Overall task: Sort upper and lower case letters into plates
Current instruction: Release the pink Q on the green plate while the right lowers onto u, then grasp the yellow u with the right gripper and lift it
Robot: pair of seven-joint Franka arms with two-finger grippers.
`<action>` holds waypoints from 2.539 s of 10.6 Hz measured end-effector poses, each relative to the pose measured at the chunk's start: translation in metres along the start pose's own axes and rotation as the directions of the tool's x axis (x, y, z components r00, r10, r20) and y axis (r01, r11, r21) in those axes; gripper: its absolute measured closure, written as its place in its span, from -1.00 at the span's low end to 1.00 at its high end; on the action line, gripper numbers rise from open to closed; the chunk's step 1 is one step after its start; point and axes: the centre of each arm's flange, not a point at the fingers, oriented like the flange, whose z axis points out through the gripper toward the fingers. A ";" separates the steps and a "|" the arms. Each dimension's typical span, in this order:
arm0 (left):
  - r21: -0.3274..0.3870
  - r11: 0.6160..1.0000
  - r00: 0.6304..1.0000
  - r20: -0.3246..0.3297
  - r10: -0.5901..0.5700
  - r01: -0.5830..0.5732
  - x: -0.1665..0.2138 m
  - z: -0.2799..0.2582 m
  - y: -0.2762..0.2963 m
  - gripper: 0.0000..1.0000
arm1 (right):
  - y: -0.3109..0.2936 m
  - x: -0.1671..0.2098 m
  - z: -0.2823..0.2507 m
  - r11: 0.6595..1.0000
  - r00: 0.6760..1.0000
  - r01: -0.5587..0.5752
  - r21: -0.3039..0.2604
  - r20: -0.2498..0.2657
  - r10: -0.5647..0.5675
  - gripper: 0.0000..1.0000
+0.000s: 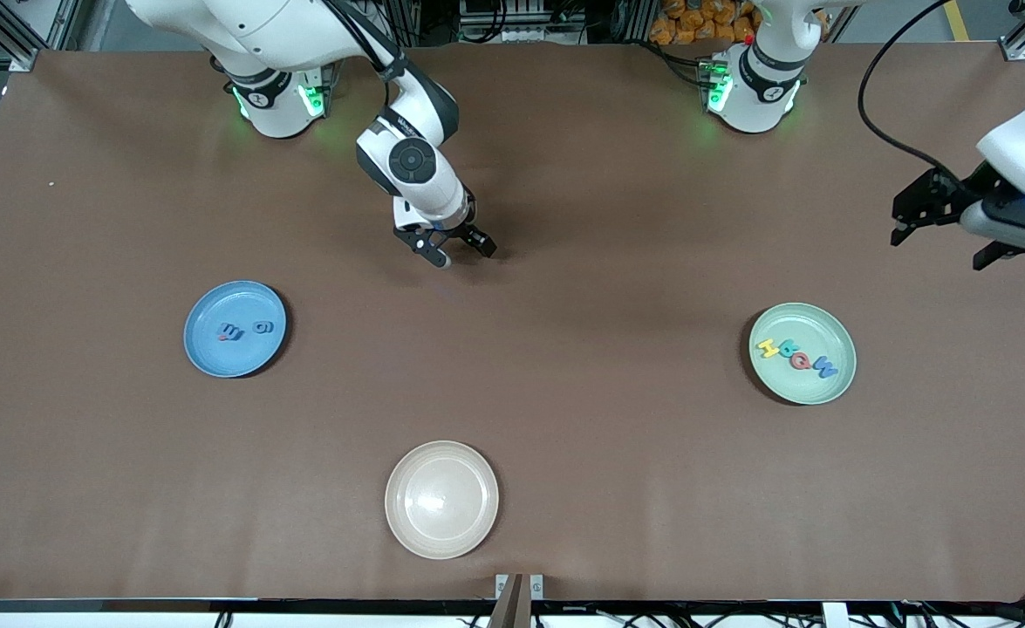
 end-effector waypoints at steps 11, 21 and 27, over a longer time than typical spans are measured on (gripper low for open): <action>-0.002 0.936 0.928 0.128 -0.349 0.352 -0.012 -0.028 0.035 -1.00 | -0.006 -0.006 0.009 1.000 1.000 0.010 -0.005 0.014 -0.010 -0.76; 0.057 0.931 0.920 0.144 -0.364 0.360 -0.017 -0.033 0.026 -1.00 | -0.011 -0.008 0.002 1.000 1.000 0.026 -0.001 0.007 -0.026 0.45; 0.055 0.934 0.925 0.128 -0.357 0.353 -0.013 -0.039 0.029 -1.00 | -0.027 0.034 -0.039 0.998 1.000 -0.005 -0.057 -0.002 0.005 0.45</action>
